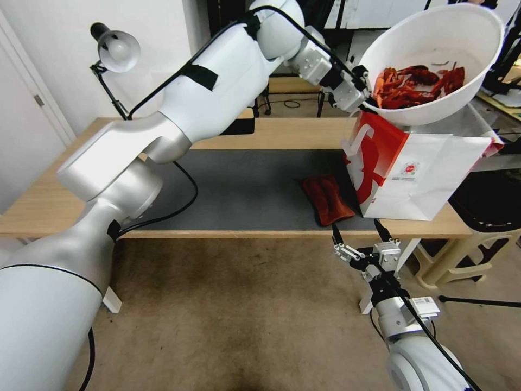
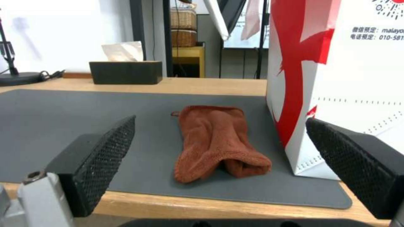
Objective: Sweep shrimp from table into container with towel, then put container into takeout bag.
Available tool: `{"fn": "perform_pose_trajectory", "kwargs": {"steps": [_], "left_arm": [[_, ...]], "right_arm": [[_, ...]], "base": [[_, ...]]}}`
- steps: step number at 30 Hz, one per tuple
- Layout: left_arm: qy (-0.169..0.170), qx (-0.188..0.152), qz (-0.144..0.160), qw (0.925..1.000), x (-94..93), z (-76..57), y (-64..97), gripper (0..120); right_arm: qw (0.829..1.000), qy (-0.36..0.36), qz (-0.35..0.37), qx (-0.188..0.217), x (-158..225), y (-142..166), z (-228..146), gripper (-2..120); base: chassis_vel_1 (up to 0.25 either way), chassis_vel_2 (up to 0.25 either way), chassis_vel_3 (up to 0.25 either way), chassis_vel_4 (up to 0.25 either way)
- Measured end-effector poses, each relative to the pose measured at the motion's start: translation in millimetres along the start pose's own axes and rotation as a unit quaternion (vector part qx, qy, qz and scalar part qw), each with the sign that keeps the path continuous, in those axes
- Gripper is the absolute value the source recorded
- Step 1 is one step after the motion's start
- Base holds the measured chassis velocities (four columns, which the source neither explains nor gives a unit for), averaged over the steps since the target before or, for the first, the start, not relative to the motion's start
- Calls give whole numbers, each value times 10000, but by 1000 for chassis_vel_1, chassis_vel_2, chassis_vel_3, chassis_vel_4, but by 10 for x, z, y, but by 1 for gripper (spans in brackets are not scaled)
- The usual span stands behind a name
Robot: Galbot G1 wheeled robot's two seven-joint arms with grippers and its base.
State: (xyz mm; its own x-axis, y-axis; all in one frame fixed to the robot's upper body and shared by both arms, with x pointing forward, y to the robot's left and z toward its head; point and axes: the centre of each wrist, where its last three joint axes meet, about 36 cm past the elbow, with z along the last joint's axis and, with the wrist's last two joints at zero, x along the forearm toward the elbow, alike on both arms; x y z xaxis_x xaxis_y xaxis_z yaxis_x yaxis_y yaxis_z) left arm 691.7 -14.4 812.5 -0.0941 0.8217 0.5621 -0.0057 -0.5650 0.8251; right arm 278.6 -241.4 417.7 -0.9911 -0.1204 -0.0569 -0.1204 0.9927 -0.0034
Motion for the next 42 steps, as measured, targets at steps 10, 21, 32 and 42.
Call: {"fn": "perform_pose_trajectory", "kwargs": {"steps": [10,21,32,42], "left_arm": [[-15,-15,-174,9998,-173,2,119,0],[122,107,-235,9996,-201,156,-47,0],[132,171,-179,9996,-267,201,-181,0],[132,160,-65,9998,-331,196,-242,0]], "right_arm": [[10000,-19,-7,-10,43,26,-26,100],[10000,-55,12,-7,16,9,-36,100],[10000,-86,24,-15,-18,-13,-53,100],[10000,-94,17,-25,-24,-16,-62,100]], "base": [[0,0,0,0],[0,0,0,0],[0,0,0,0],[0,0,0,0]]}}
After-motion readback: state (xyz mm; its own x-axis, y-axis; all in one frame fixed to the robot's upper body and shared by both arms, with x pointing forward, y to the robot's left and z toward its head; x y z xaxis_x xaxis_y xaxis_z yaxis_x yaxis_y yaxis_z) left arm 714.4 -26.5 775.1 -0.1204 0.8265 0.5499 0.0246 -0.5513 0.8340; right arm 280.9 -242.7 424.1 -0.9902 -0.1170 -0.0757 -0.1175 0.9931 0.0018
